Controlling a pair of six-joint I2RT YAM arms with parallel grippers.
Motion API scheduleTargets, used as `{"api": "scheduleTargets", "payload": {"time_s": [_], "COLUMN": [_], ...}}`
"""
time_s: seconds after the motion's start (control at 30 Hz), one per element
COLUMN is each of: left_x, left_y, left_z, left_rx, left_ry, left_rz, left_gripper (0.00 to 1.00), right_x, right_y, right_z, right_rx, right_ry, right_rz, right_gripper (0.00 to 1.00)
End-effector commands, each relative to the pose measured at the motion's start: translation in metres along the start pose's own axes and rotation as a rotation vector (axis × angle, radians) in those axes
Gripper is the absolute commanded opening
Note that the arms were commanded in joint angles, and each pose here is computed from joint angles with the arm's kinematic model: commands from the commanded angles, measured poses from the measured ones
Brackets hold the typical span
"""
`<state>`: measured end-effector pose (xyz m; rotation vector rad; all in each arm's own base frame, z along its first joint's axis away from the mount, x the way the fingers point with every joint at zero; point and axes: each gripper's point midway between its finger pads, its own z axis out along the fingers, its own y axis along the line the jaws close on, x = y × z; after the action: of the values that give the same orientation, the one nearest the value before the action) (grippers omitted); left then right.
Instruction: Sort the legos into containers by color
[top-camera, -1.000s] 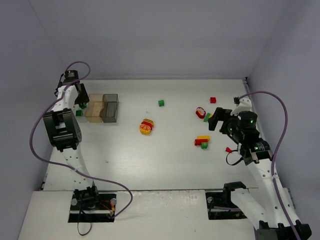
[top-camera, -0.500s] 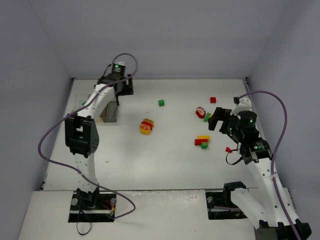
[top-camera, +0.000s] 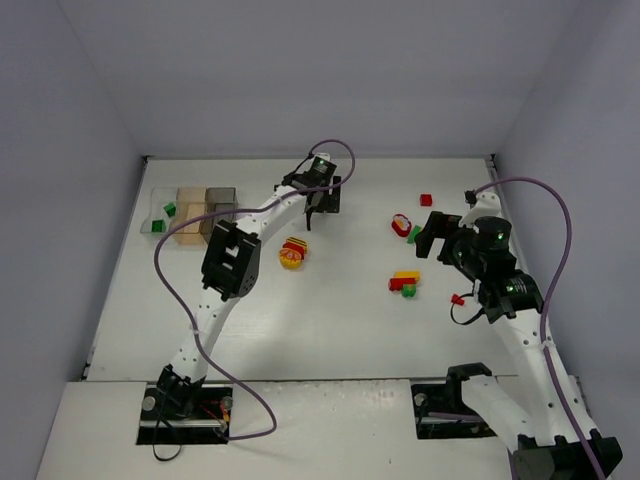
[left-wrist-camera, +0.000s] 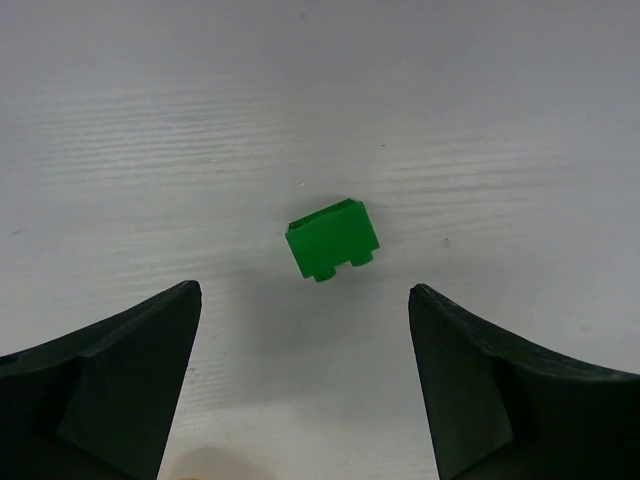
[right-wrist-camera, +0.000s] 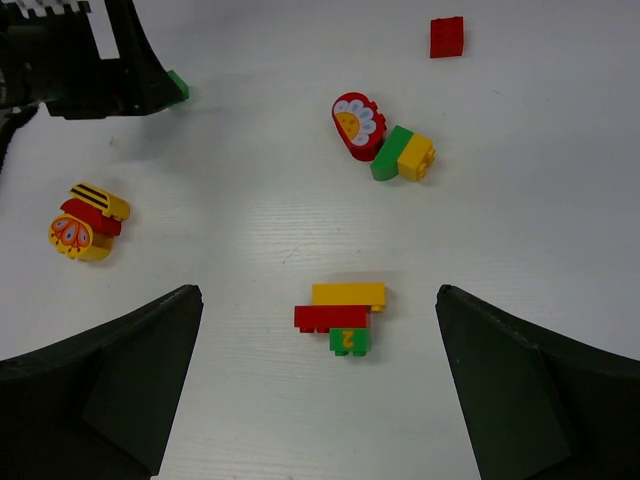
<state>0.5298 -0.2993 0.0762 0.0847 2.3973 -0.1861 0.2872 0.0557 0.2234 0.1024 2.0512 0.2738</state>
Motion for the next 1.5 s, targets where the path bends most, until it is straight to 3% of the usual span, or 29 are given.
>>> {"api": "scheduleTargets", "payload": {"time_s": [0.0, 0.43, 0.57, 0.67, 0.73, 0.83, 1.0, 1.27, 1.33, 1.47], "left_x": [-0.051, -0.029, -0.02, -0.015, -0.017, -0.028, -0.069, -0.111, -0.096, -0.077], "left_y": [-0.011, -0.02, -0.017, -0.015, -0.015, -0.013, 0.007, 0.165, 0.204, 0.303], "left_z": [-0.018, 0.032, 0.034, 0.032, 0.028, 0.014, -0.052, -0.176, -0.183, -0.203], "left_rx": [0.006, 0.018, 0.009, 0.008, 0.01, 0.006, -0.025, -0.219, -0.282, -0.405], "left_ry": [-0.151, -0.138, -0.117, -0.111, -0.118, -0.138, -0.231, -0.322, -0.287, -0.255], "left_rz": [-0.072, -0.134, -0.145, -0.155, -0.157, -0.152, -0.129, -0.158, -0.152, -0.274], "left_gripper": [0.78, 0.78, 0.64, 0.45, 0.23, 0.0, 0.0, 0.0, 0.0, 0.0], "right_x": [-0.032, -0.032, -0.031, -0.029, -0.028, -0.029, -0.03, -0.033, -0.033, -0.04], "right_y": [0.008, 0.007, 0.006, 0.006, 0.006, 0.007, 0.008, 0.011, 0.012, 0.02], "right_z": [-0.008, -0.013, -0.013, -0.012, -0.012, -0.012, -0.013, -0.014, -0.014, -0.016], "right_rx": [-0.022, -0.014, -0.009, -0.007, -0.01, -0.015, -0.019, -0.034, -0.038, -0.071], "right_ry": [-0.1, -0.104, -0.104, -0.098, -0.094, -0.096, -0.099, -0.102, -0.099, -0.104], "right_rz": [-0.015, -0.003, -0.005, -0.003, -0.003, -0.005, 0.003, 0.0, 0.0, 0.017], "right_gripper": [1.0, 1.0, 1.0, 1.0, 1.0, 1.0, 1.0, 1.0, 1.0, 1.0]}}
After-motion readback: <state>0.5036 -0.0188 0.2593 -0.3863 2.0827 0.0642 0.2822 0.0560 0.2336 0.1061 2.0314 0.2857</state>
